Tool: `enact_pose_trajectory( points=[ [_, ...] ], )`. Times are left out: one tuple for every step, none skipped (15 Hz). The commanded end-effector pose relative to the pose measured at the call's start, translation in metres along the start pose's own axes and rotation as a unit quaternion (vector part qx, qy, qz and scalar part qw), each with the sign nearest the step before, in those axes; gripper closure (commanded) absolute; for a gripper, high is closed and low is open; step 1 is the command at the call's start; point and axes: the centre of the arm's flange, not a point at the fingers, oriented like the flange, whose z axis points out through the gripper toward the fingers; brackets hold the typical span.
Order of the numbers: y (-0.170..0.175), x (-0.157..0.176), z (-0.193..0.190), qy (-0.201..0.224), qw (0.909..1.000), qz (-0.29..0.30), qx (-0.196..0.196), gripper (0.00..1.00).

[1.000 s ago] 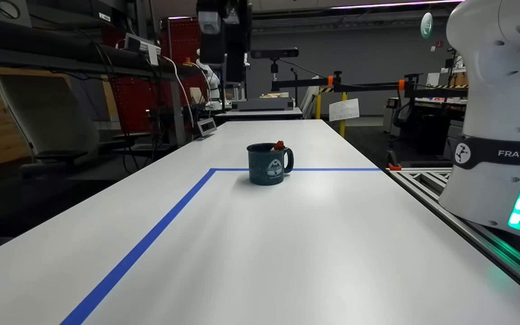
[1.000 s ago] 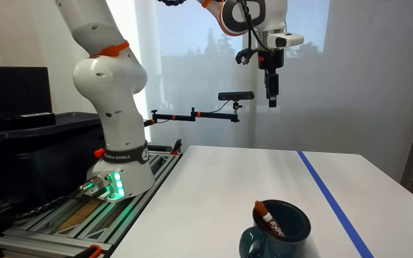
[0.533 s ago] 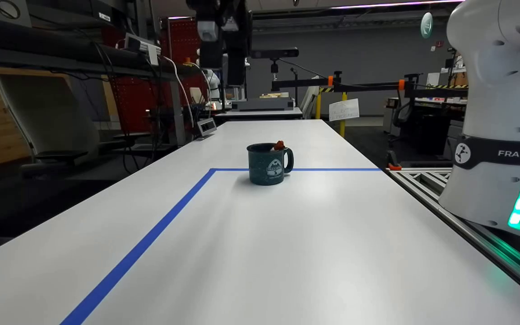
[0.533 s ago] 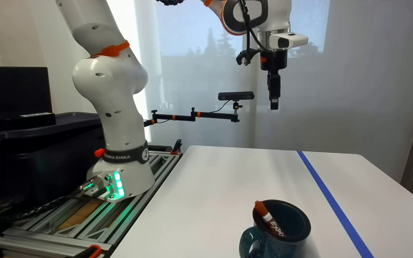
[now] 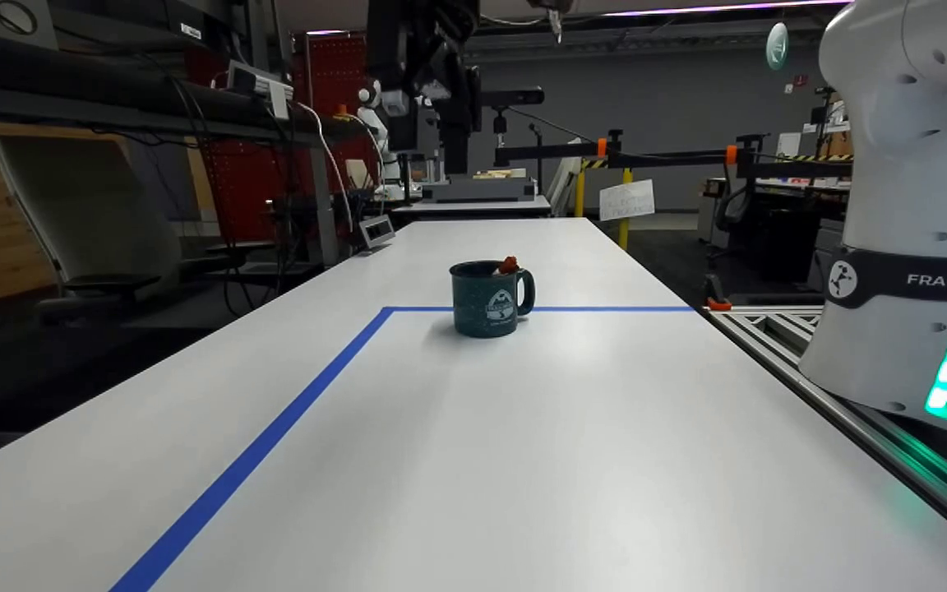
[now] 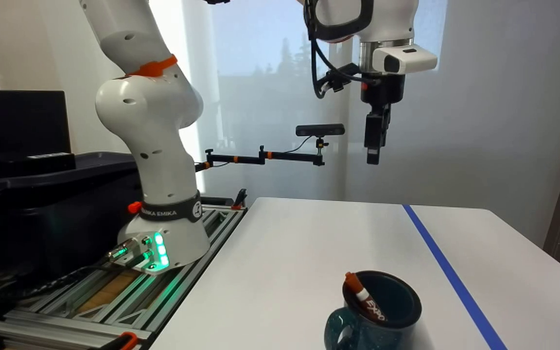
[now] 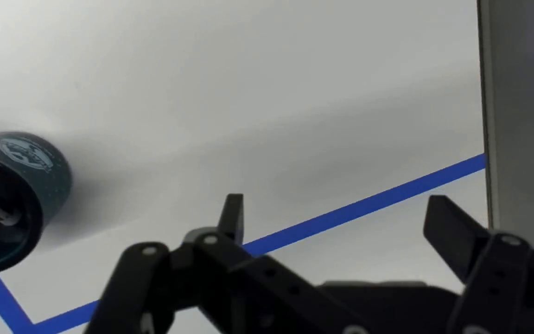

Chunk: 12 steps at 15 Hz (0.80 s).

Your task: Pick up the marker from the cup and put it on the table

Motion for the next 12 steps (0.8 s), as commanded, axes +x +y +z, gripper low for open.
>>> enact_pose_trajectory(
  points=[
    [0.042,0.015,0.005,-0.019,0.9975,0.063,0.028,0.0],
    [0.054,0.019,0.009,-0.023,0.9954,0.084,0.039,0.0],
    [0.066,0.023,0.014,-0.028,0.9925,0.106,0.054,0.0],
    [0.078,0.028,0.02,-0.032,0.989,0.128,0.067,0.0],
    [0.088,0.032,0.027,-0.038,0.9857,0.144,0.079,0.0],
    [0.099,0.035,0.033,-0.047,0.9826,0.158,0.085,0.0],
    [0.108,0.039,0.039,-0.054,0.9806,0.166,0.09,0.0],
    [0.118,0.045,0.041,-0.058,0.9804,0.169,0.084,0.0],
    [0.125,0.05,0.042,-0.064,0.9812,0.166,0.074,0.0],
    [0.131,0.058,0.04,-0.067,0.9817,0.167,0.062,0.0],
    [0.136,0.065,0.038,-0.068,0.9831,0.161,0.054,0.0],
    [0.139,0.073,0.033,-0.07,0.9843,0.157,0.041,0.0]
  ],
)
